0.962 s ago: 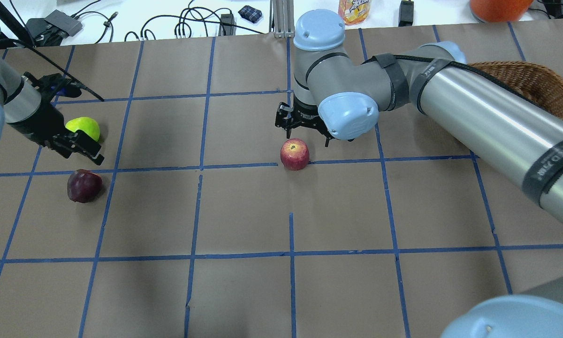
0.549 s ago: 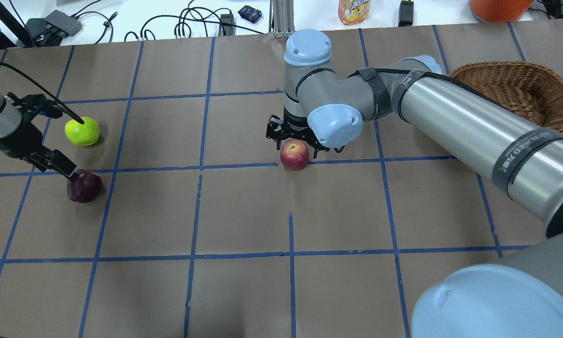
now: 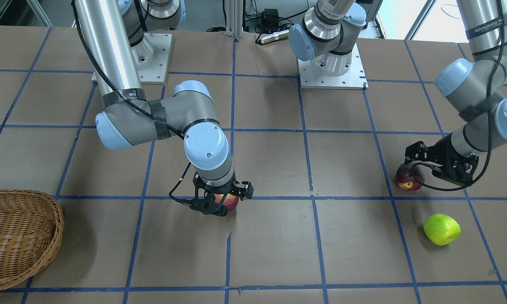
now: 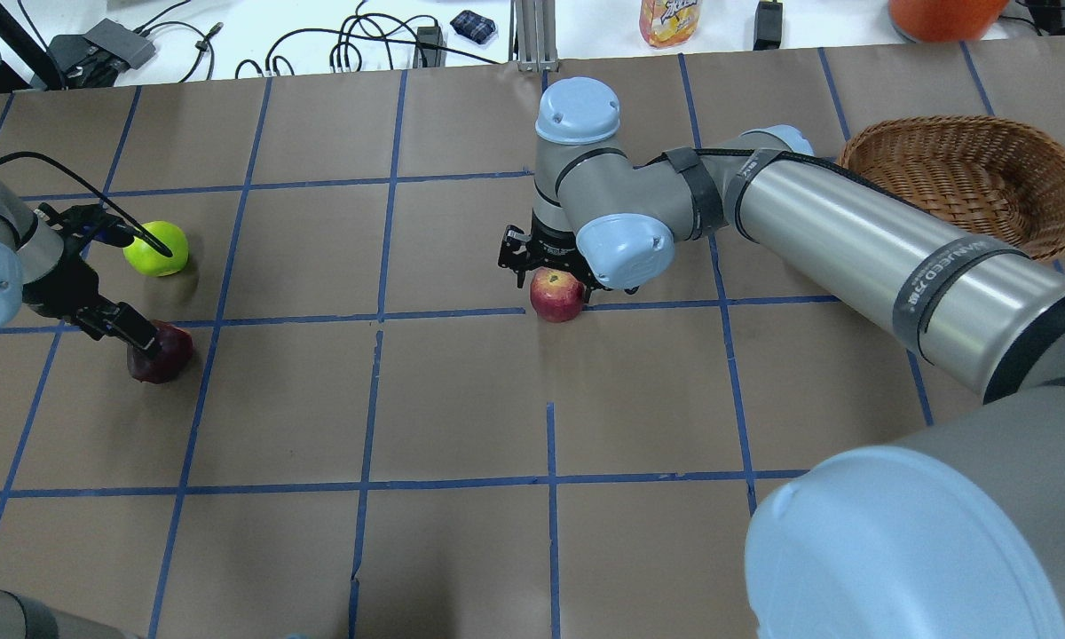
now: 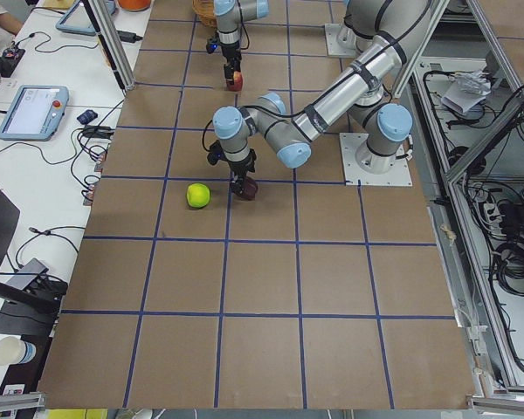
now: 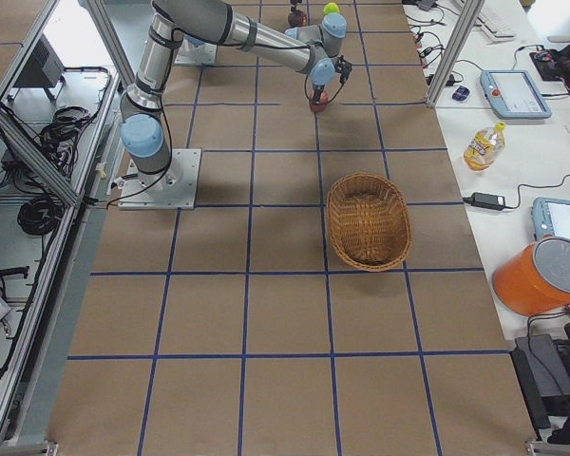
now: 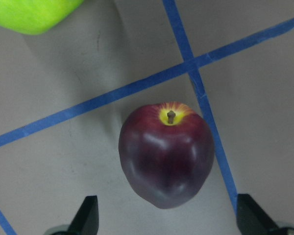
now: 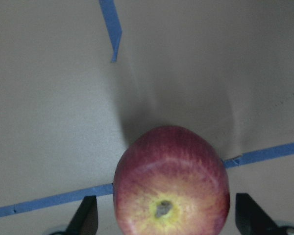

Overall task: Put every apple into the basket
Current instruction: 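Grasp the red apple with right gripper while left grasps dark red apple, then drop red apple into basket with right while left sets dark apple centrally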

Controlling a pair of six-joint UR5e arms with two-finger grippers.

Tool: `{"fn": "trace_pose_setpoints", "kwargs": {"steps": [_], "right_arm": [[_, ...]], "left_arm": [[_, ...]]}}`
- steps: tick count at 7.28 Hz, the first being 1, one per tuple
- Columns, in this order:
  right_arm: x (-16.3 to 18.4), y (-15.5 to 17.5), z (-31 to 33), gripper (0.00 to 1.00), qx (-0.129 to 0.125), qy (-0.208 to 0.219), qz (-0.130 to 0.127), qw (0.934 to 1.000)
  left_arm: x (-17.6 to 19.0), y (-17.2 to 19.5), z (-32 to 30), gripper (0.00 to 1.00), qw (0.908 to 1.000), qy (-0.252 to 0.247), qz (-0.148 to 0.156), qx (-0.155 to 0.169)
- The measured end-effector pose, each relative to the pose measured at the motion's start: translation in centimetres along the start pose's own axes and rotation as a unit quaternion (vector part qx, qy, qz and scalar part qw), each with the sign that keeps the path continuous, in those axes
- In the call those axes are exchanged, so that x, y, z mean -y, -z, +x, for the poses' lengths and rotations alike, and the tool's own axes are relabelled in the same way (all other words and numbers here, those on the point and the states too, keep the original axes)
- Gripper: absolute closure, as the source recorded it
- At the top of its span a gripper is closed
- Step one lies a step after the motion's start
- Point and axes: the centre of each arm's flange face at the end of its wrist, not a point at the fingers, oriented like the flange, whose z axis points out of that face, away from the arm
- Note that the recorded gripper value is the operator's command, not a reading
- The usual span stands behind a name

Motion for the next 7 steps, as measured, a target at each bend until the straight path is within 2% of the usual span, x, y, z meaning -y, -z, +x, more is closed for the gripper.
{"fn": "trace_pose_setpoints", "kwargs": {"steps": [1, 2, 3, 4, 5, 7], "right_arm": [[0.2, -0.4, 0.1, 1.0, -0.003, 0.013, 0.0, 0.9999], [0.4, -0.4, 0.3, 1.0, -0.006, 0.018, 0.002, 0.9998], [0.6, 0.0, 0.5, 1.0, -0.01, 0.019, 0.005, 0.9998], [0.7, 1.9, 1.0, 1.0, -0.013, 0.017, 0.016, 0.9996], [1.1, 5.4, 2.0, 1.0, -0.014, 0.009, 0.025, 0.9996], [4.4, 13.9, 8.7, 1.0, -0.027, -0.038, 0.026, 0.9985]], "left_arm": [[0.1, -1.2, -0.1, 0.0, 1.0, 0.001, -0.003, -0.005], [0.2, -2.4, 0.0, 0.0, 1.0, 0.002, -0.003, -0.007], [0.3, -3.2, 0.1, 0.2, 1.0, 0.002, 0.0, -0.007], [0.5, -3.5, 0.0, 0.44, 0.9999, 0.001, 0.008, -0.008], [0.8, -3.4, 0.0, 0.6, 0.9998, 0.0, 0.02, -0.009], [1.5, -1.9, 1.1, 0.61, 0.9991, -0.003, 0.042, -0.008]]}}
